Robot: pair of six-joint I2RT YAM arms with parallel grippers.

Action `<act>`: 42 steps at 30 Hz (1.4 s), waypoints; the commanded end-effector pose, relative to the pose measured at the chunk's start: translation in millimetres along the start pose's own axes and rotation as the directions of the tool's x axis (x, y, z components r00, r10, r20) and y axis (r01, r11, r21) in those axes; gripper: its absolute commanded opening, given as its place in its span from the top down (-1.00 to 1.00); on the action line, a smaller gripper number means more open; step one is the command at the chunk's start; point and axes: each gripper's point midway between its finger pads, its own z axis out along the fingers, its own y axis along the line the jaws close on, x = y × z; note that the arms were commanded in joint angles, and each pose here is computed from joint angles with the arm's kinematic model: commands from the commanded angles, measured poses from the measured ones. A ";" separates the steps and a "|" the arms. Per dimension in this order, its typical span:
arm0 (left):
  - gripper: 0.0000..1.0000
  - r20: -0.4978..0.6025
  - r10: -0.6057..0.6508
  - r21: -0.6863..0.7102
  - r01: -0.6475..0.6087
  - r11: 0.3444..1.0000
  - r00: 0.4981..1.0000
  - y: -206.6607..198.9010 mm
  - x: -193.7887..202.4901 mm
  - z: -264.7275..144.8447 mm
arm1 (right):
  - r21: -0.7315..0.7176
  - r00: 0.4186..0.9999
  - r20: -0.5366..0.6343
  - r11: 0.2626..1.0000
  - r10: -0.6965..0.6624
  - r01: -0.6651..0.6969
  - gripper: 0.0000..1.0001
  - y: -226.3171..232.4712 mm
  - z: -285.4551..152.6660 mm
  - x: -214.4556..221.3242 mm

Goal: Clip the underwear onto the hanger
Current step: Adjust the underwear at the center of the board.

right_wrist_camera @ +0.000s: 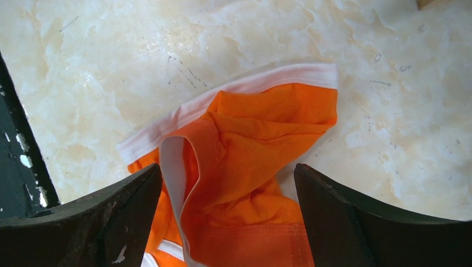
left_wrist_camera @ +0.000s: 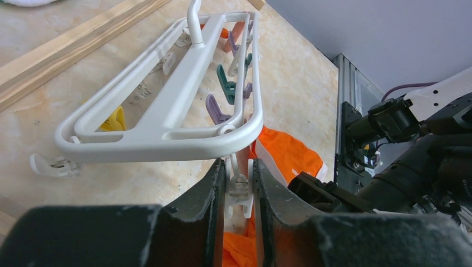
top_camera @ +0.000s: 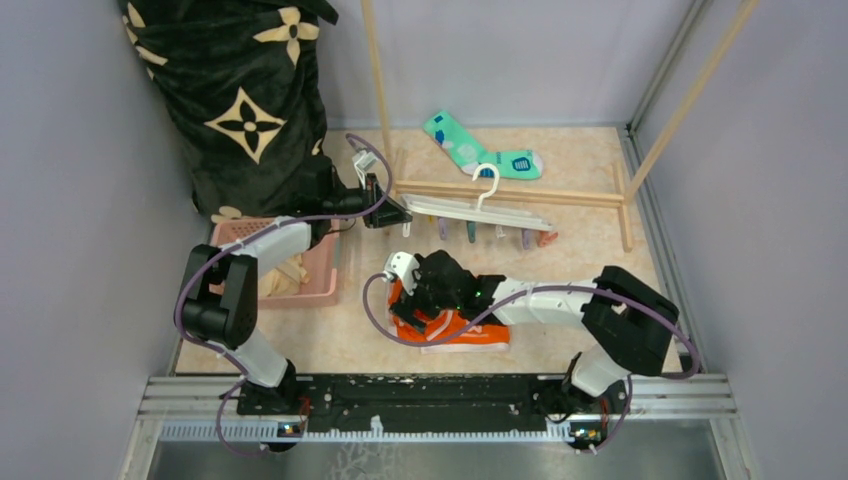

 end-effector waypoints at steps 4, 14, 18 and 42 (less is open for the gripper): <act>1.00 0.044 0.091 0.016 -0.091 0.996 0.995 -10.1 -29.7 -5.4 | 0.027 0.994 0.101 0.999 0.040 -0.043 -0.78 -6.2 9.7 -42.1; 1.00 0.042 0.078 0.017 -0.079 0.997 0.996 -8.4 -29.6 -5.9 | 0.040 0.995 0.089 0.998 0.037 -0.041 -0.37 -5.6 22.9 -50.1; 1.00 0.041 0.075 0.014 -0.076 0.997 0.996 -7.1 -29.8 -6.6 | 0.033 0.997 0.062 0.998 0.047 -0.049 -0.27 -3.6 23.6 -42.0; 1.00 0.038 0.050 0.012 -0.050 0.999 0.998 -2.3 -28.9 -7.4 | -0.084 0.998 0.062 0.996 0.029 -0.024 1.00 9.4 24.3 -56.9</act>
